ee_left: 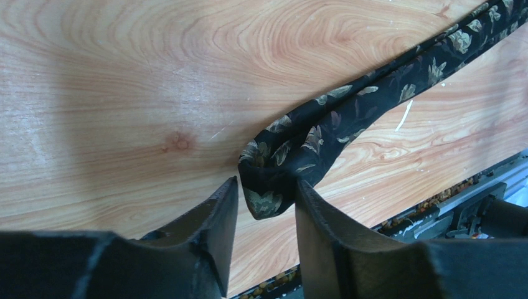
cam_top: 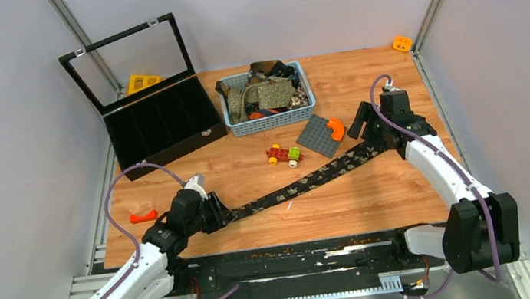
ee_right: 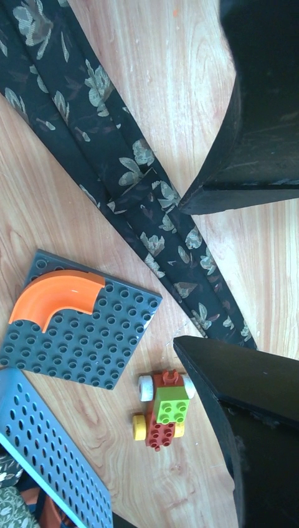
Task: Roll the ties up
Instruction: Flatten out the tie at the center of the board.
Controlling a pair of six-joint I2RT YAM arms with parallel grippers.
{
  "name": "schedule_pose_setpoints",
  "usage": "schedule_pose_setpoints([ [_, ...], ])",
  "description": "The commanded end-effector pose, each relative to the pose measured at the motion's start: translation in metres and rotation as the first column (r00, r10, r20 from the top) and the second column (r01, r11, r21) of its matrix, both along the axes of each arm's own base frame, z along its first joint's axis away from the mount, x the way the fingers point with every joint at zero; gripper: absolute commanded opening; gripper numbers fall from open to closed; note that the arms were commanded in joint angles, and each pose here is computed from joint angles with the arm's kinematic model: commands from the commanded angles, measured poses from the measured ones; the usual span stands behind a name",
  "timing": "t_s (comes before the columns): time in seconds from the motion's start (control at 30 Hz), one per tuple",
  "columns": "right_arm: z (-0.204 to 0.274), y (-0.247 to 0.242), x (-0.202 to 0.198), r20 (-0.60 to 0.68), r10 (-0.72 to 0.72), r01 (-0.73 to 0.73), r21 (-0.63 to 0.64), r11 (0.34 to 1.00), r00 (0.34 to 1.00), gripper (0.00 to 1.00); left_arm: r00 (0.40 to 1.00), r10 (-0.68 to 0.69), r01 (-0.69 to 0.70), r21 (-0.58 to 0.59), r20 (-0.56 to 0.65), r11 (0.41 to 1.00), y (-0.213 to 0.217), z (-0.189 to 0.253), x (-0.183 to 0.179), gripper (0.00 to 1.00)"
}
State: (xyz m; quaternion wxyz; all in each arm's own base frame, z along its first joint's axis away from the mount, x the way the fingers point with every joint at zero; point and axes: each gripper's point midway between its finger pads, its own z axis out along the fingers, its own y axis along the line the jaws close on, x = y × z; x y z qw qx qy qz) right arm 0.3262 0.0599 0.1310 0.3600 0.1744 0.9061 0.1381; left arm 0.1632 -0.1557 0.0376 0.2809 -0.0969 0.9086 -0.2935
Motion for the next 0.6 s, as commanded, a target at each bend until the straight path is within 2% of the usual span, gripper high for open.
schedule_pose_setpoints([
  [0.0, 0.004, 0.01, -0.006, 0.026, 0.053, -0.053, 0.002, 0.999, 0.998, 0.72, 0.999, 0.011, -0.009, -0.042, 0.037, 0.999, -0.006, 0.007, 0.008, 0.43],
  [0.27, -0.005, 0.04, -0.016, 0.026, 0.156, -0.156, 0.008, 0.988, 0.987, 0.69, 0.999, 0.037, -0.035, -0.058, 0.037, 0.998, -0.006, 0.003, 0.01, 0.22],
  [0.43, -0.005, 0.08, -0.025, 0.054, 0.277, -0.278, 0.018, 0.96, 0.959, 0.68, 0.997, 0.067, -0.064, -0.073, 0.038, 0.995, -0.005, 0.007, 0.012, 0.13],
  [0.57, -0.002, 0.122, -0.038, 0.095, 0.399, -0.403, 0.024, 0.915, 0.912, 0.67, 0.994, 0.11, -0.109, -0.07, 0.015, 0.992, -0.001, 0.007, 0.011, 0.09],
])
